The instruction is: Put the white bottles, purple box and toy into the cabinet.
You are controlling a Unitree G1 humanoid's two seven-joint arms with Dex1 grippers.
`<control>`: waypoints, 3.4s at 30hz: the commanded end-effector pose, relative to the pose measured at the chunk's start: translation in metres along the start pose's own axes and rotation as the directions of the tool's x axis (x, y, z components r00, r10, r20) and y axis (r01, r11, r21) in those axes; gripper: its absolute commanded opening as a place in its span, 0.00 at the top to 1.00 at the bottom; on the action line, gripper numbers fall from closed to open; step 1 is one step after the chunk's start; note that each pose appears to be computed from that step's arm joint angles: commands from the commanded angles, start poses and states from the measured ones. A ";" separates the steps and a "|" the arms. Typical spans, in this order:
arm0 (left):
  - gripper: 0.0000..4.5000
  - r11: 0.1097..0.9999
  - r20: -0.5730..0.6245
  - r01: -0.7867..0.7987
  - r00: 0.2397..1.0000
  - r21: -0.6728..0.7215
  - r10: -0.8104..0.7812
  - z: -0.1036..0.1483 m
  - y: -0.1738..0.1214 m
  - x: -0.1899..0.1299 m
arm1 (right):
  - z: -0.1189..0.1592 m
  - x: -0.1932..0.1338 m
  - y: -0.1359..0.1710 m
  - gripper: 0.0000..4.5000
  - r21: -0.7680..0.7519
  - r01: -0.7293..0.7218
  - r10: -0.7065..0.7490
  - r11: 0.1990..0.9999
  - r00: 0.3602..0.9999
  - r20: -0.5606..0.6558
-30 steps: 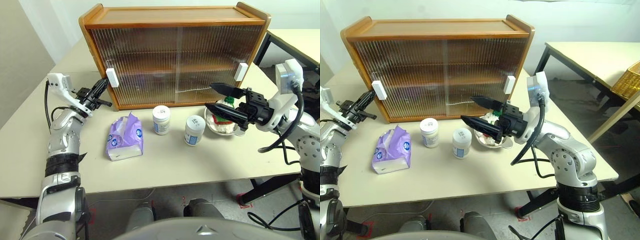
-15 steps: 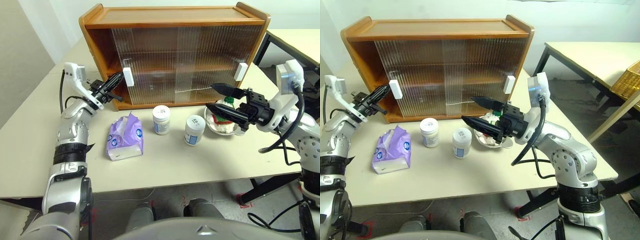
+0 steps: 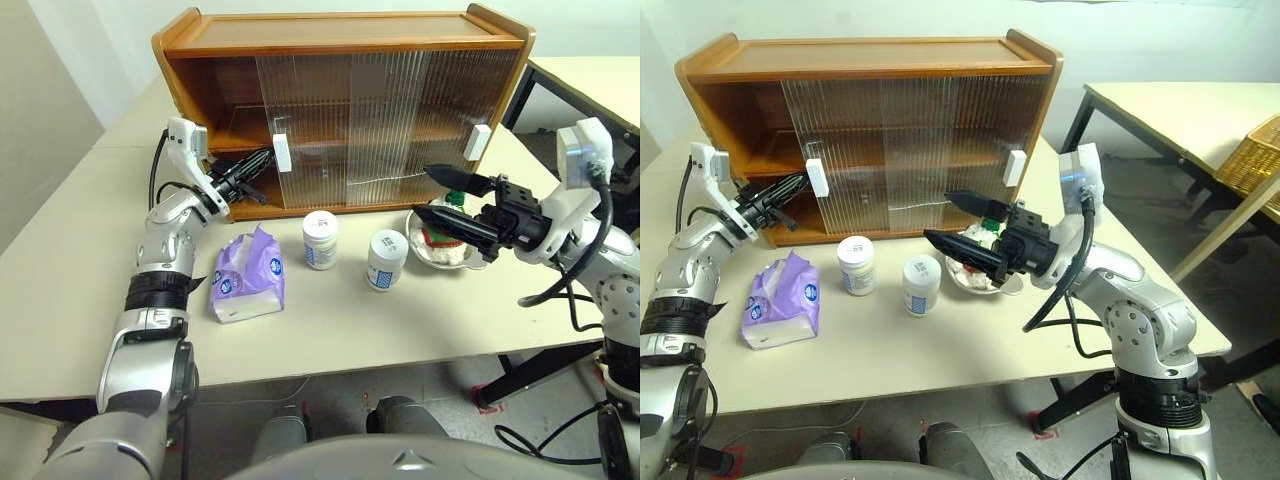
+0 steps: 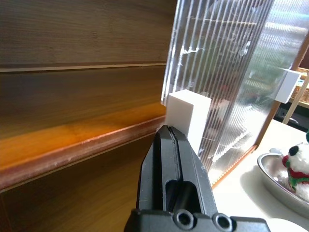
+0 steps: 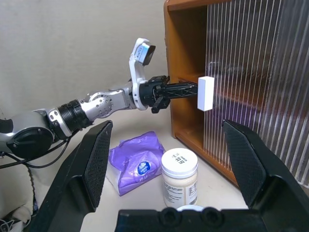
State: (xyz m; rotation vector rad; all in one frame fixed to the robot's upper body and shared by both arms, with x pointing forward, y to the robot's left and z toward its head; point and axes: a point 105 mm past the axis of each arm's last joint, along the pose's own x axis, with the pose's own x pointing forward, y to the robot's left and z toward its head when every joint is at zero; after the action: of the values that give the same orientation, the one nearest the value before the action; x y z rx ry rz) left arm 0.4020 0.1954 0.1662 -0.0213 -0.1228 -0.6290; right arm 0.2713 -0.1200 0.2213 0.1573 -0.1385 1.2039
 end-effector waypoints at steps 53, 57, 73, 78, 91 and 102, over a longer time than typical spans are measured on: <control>1.00 0.995 0.055 0.099 0.994 -0.017 -0.098 0.024 -0.033 0.019 | 0.001 0.005 0.003 0.00 -0.004 -0.016 0.016 1.000 1.000 -0.008; 0.96 0.996 0.041 0.086 0.995 -0.005 -0.086 0.030 -0.031 -0.009 | -0.002 0.007 0.002 0.00 0.012 -0.043 0.043 0.999 0.999 -0.012; 0.01 0.996 -0.093 -0.091 0.992 -0.022 0.089 -0.005 -0.037 -0.142 | -0.005 0.018 -0.001 0.00 0.045 -0.140 0.141 0.989 0.990 -0.020; 0.01 0.995 -0.155 -0.089 0.985 -0.048 0.081 -0.026 -0.053 -0.168 | -0.007 0.020 -0.001 0.00 0.054 -0.156 0.158 0.986 0.987 -0.025; 0.01 0.998 -0.266 -0.025 0.964 -0.062 0.008 -0.078 -0.079 -0.190 | -0.005 0.023 -0.002 0.00 0.056 -0.172 0.174 0.984 0.984 -0.034; 0.01 0.995 -0.300 -0.087 0.952 -0.056 0.066 -0.114 -0.059 -0.186 | -0.001 0.020 -0.001 0.00 0.042 -0.157 0.159 0.987 0.987 -0.038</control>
State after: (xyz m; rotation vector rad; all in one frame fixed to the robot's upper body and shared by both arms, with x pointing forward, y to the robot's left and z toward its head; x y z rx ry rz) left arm 0.2312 0.2494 0.0433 0.0069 0.1547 -0.5591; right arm 0.2808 -0.1007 0.2194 0.1814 -0.0861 1.3744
